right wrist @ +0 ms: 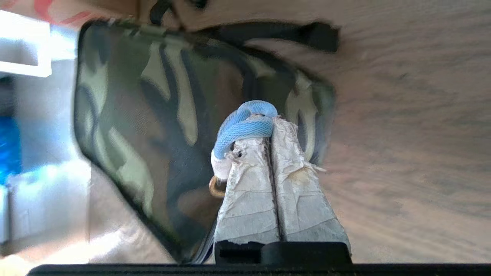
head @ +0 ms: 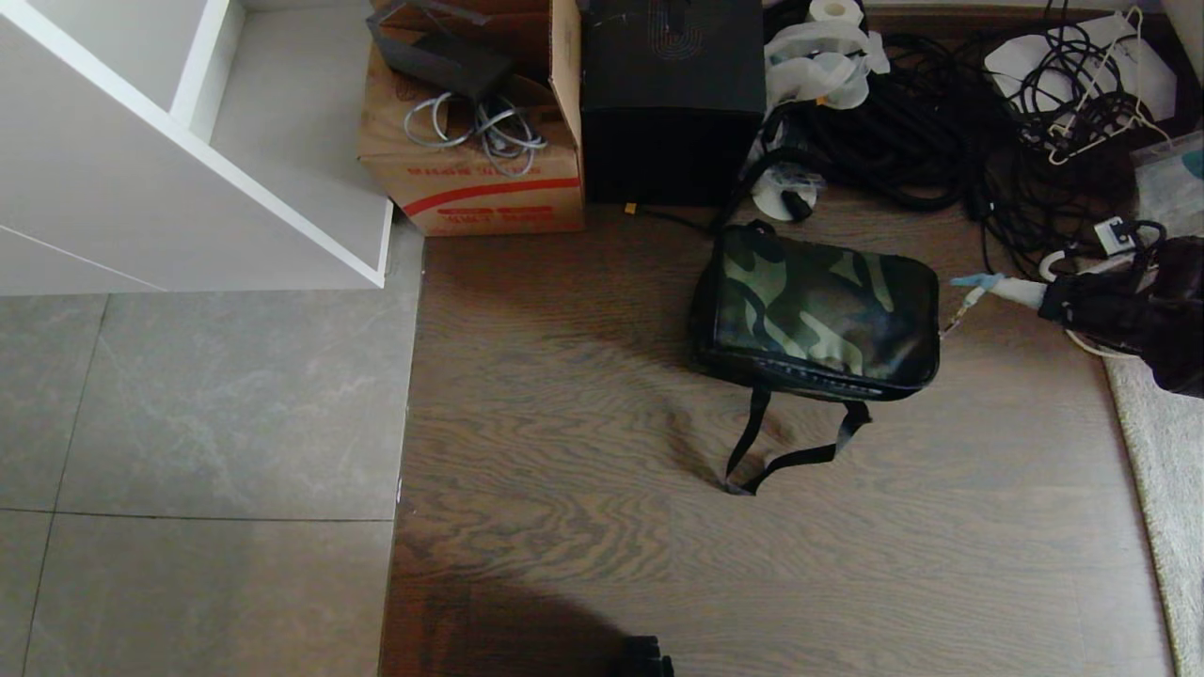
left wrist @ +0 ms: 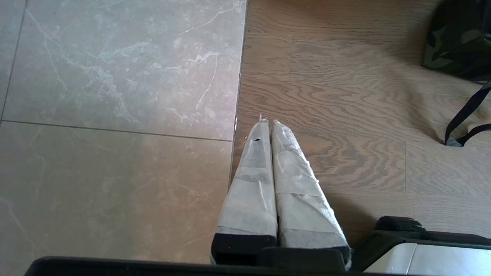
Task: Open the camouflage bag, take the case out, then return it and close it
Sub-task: Open the top of the storage box
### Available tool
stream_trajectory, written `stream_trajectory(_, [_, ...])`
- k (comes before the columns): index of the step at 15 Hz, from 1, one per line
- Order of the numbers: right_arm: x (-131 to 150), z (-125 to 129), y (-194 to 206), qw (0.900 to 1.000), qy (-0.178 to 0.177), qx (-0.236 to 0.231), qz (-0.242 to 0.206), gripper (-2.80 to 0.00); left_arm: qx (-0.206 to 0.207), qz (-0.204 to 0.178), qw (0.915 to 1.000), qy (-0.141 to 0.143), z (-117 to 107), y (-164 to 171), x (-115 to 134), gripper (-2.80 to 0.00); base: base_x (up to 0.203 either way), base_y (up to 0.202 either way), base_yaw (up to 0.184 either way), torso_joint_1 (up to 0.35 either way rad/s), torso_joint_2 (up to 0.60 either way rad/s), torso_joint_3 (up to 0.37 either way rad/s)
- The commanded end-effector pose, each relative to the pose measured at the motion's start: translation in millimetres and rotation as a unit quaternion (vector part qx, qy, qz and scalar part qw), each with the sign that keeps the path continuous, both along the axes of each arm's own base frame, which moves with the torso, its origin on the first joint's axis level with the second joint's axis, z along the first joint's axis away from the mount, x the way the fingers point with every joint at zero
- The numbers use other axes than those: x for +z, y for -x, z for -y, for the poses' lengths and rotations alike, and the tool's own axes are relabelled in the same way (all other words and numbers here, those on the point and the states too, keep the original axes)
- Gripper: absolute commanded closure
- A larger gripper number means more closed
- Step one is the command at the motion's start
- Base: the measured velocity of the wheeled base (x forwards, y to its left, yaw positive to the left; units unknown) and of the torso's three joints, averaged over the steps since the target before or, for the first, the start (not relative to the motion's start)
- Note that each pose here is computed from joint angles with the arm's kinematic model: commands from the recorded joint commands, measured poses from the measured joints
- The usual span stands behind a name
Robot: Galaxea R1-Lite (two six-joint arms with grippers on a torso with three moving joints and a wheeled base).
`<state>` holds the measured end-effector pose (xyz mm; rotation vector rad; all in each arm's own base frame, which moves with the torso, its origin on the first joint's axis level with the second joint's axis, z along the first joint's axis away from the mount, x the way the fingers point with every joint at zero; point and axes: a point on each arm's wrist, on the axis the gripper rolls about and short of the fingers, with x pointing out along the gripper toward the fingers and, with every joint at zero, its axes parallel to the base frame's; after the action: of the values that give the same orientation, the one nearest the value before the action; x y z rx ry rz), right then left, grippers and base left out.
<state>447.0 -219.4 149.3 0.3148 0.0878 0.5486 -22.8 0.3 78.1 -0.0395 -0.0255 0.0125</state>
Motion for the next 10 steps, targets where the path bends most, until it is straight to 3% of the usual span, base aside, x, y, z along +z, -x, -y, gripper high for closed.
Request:
stream_trajectory(1, [3,-6,-10,1.0,-0.01,-0.02,0.004,0.0,0.0,-0.005,1.0,0.0,0,-1,-2,0.0,0.0,0.0,0.0,0.0,0.0,0.0])
stream_trajectory(10, [27,-24,-32,0.995,-0.099,-0.023,0.002,0.0,0.0,-0.005,1.0,0.0,0,-1,-2,0.0,0.0,0.0,0.0,0.0,0.0,0.0])
